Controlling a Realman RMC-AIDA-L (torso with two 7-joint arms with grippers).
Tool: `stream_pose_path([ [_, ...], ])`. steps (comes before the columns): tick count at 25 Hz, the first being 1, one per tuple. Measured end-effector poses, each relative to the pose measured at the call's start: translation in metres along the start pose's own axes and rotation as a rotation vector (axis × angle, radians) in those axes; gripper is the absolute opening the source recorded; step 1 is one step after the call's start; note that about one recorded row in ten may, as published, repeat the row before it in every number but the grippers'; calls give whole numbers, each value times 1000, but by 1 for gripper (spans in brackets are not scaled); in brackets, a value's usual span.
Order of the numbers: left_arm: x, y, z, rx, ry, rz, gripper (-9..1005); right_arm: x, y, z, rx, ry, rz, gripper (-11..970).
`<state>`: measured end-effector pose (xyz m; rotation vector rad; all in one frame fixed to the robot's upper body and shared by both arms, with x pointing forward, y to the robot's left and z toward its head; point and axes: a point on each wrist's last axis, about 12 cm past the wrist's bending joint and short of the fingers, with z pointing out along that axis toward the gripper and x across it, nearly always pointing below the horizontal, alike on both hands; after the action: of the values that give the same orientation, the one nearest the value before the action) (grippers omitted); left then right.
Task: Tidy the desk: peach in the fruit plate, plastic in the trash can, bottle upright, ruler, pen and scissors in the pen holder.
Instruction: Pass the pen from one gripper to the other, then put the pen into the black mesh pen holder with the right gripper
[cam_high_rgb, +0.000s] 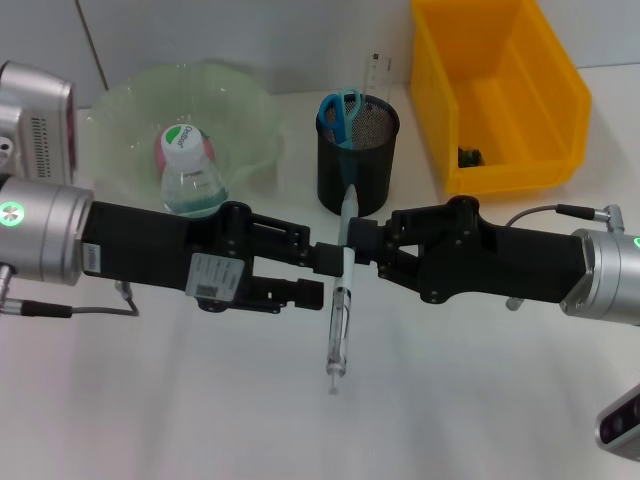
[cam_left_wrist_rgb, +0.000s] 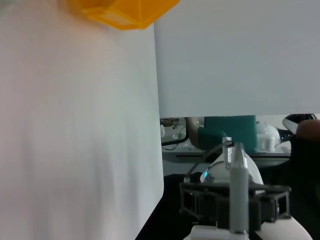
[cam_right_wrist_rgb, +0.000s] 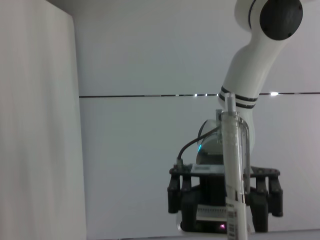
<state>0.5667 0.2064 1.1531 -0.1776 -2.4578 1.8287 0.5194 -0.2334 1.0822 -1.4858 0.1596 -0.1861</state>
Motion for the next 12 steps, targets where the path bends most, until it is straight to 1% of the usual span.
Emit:
stream_pose_path([
  [2, 1, 0, -3, -3, 1, 21, 517, 1, 1, -2, -3, 17, 5, 139],
  [8, 5, 2, -11, -6, -7, 79, 535, 0, 3, -5, 0, 45, 24, 141],
  [9, 7, 1, -16, -6, -7, 134, 538, -1, 3, -8, 3, 54, 55, 141],
  [10, 7, 1, -16, -6, -7, 134, 541, -1, 3, -8, 3, 54, 55, 141],
  [12, 8, -2, -20, -16, -14, 221, 548, -1, 3, -10, 18, 66, 109, 141],
])
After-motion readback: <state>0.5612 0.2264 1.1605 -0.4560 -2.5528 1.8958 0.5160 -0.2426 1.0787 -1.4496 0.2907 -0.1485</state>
